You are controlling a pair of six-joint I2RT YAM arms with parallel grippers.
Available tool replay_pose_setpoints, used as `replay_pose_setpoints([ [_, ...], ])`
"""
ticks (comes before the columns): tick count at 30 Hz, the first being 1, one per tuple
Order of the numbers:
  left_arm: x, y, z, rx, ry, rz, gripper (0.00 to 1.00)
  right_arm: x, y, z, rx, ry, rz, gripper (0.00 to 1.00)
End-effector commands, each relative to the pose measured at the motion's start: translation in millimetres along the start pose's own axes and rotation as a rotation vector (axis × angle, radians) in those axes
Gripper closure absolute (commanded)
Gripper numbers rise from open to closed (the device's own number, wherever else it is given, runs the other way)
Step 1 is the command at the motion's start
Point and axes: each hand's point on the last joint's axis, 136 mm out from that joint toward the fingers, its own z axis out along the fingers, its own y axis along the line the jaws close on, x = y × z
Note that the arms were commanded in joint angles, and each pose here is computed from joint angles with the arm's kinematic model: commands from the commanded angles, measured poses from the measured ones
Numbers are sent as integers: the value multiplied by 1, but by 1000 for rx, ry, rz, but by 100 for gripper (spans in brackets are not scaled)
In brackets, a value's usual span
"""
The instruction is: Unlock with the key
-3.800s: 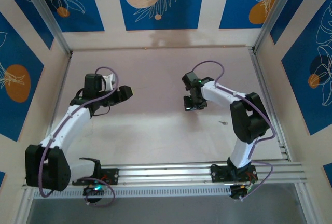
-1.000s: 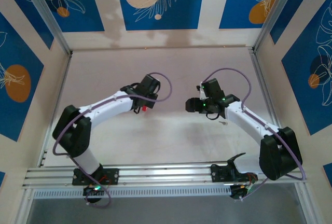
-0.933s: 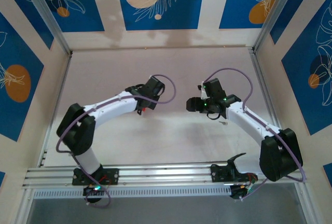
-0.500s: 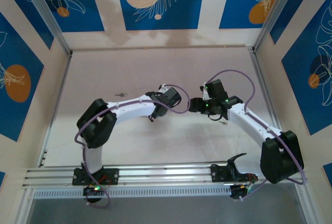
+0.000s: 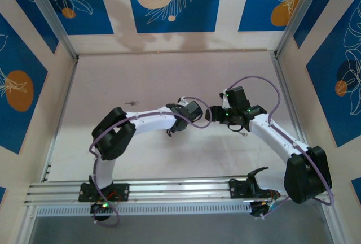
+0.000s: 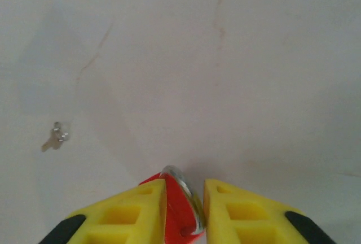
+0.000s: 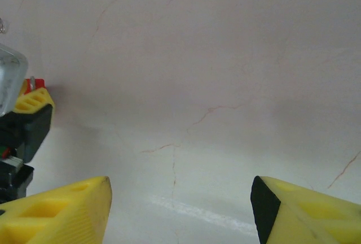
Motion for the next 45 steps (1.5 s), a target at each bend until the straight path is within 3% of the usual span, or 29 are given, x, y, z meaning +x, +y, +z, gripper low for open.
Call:
replay_pose_setpoints([
  [1,-1,-16,-6,89,27,-26,70,1,-4,-5,4,-1,17,33],
  [4,-9,-21,-14,144,22,-23,61,1,-4,-7,4,-5,23,33],
  [7,-20,-24,-30,246,9,-37,41,1,-4,-8,2,-4,23,33],
  [9,-26,-24,-38,320,8,-57,35,2,-4,-8,4,-5,22,32],
  [12,-31,-3,-39,359,9,-108,32,3,-3,-10,5,-4,19,32],
  [17,-11,36,1,495,113,-277,32,9,1,-10,5,10,2,31],
  [20,-8,24,9,728,124,-342,31,10,1,-10,0,10,4,29],
  [29,-11,-12,1,1002,107,-314,20,10,1,-10,5,10,-1,26],
  [35,2,-7,19,906,139,-313,24,10,2,-9,-1,11,-8,26],
  [45,13,24,18,765,113,-361,22,10,2,-4,-5,23,-13,26],
])
